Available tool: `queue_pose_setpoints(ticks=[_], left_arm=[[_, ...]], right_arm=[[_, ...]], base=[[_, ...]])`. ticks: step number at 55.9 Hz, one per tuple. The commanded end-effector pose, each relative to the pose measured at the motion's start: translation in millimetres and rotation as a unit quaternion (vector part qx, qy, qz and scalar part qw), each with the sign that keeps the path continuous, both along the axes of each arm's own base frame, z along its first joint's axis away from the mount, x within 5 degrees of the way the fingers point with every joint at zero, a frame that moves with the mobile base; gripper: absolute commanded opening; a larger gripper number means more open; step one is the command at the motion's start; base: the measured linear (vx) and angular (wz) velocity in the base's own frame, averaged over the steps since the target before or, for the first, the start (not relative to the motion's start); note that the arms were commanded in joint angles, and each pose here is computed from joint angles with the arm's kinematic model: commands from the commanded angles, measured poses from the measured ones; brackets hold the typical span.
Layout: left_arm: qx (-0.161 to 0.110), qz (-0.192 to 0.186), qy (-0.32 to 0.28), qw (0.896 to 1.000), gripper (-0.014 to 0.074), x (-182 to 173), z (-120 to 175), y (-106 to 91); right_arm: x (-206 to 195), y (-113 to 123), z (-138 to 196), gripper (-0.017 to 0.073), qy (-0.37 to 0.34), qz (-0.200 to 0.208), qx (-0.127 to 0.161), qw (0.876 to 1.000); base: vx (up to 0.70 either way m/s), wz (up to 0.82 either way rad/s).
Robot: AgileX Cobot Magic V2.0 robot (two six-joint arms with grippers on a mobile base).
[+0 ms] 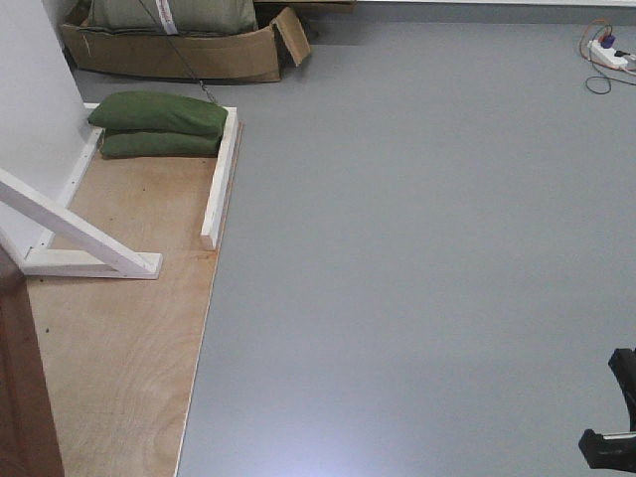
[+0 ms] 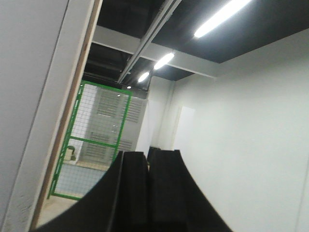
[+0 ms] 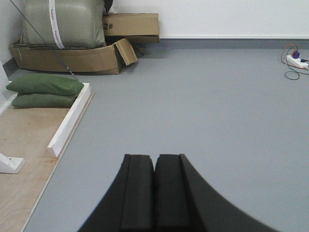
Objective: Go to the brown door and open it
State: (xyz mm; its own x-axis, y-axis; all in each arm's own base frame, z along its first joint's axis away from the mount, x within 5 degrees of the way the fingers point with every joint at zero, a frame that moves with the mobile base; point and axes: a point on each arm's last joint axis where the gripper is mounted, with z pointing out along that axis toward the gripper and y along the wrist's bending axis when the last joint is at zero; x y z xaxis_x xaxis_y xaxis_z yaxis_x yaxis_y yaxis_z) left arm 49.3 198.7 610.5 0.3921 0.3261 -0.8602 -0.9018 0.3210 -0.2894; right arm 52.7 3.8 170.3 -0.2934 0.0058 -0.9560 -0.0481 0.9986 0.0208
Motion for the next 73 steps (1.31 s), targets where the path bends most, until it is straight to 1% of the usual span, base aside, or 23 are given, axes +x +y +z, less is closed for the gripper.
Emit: queue_pose_setpoints(ticks=[1,7,12,15,20,24,30,33,46,56,60,64,67,70,73], left_arm=[[0.076,-0.056,-0.030,0.995,-0.0006,9.0,19.9,-23.3],[0.075,-0.080,-0.033,0.993,-0.0006,14.7,21.8,-34.0],[0.073,-0.102,-0.035,0.991,-0.0006,22.0,21.6,-37.0],[0.080,-0.118,-0.039,0.989,-0.0006,23.2,24.5,-47.5],[0.076,-0.145,-0.041,0.986,-0.0006,30.6,24.2,-52.7],[0.082,-0.163,-0.045,0.982,-0.0006,31.2,26.8,-63.5],[0.081,-0.189,-0.047,0.977,-0.0006,37.8,27.0,-68.8],[0.085,-0.201,-0.050,0.975,-0.0006,38.1,28.5,-75.0],[0.080,-0.248,-0.053,0.964,-0.0006,50.5,28.0,-83.1],[0.063,-0.248,-0.047,0.966,-0.0006,54.1,24.6,-79.6],[0.065,-0.250,-0.048,0.965,-0.0006,54.2,25.0,-80.0],[0.074,-0.252,-0.051,0.963,-0.0006,54.7,26.3,-80.3],[0.077,-0.254,-0.053,0.963,-0.0006,55.4,26.6,-79.9],[0.072,-0.268,-0.061,0.959,-0.0006,57.5,26.6,-81.8],[0.061,-0.294,-0.075,0.951,-0.0006,61.6,26.2,-85.3]], right_arm=[[1.6,-0.6,5.5,0.0000,-0.039,-0.003,-0.004,0.999],[1.6,-0.6,5.5,0.0000,-0.039,-0.003,-0.004,0.999],[1.6,-0.6,5.5,0.0000,-0.039,-0.003,-0.004,0.999],[1.6,-0.6,5.5,0.0000,-0.039,-0.003,-0.004,0.999],[1.6,-0.6,5.5,0.0000,-0.039,-0.003,-0.004,0.999],[1.6,-0.6,5.5,0.0000,-0.039,-0.003,-0.004,0.999],[1.6,-0.6,5.5,0.0000,-0.039,-0.003,-0.004,0.999],[1.6,-0.6,5.5,0.0000,-0.039,-0.003,-0.004,0.999],[1.6,-0.6,5.5,0.0000,-0.039,-0.003,-0.004,0.999],[1.6,-0.6,5.5,0.0000,-0.039,-0.003,-0.004,0.999],[1.6,-0.6,5.5,0.0000,-0.039,-0.003,-0.004,0.999],[1.6,-0.6,5.5,0.0000,-0.039,-0.003,-0.004,0.999],[1.6,-0.6,5.5,0.0000,-0.039,-0.003,-0.004,0.999],[1.6,-0.6,5.5,0.0000,-0.039,-0.003,-0.004,0.999],[1.6,-0.6,5.5,0.0000,-0.039,-0.003,-0.004,0.999]], base=[[0.00,0.00],[0.00,0.00],[0.00,0.00],[0.00,0.00],[0.00,0.00],[0.00,-0.01],[0.00,0.00],[0.00,0.00],[0.00,0.00],[0.00,0.00],[0.00,0.00],[0.00,0.00],[0.00,0.00],[0.00,0.00],[0.00,0.00]])
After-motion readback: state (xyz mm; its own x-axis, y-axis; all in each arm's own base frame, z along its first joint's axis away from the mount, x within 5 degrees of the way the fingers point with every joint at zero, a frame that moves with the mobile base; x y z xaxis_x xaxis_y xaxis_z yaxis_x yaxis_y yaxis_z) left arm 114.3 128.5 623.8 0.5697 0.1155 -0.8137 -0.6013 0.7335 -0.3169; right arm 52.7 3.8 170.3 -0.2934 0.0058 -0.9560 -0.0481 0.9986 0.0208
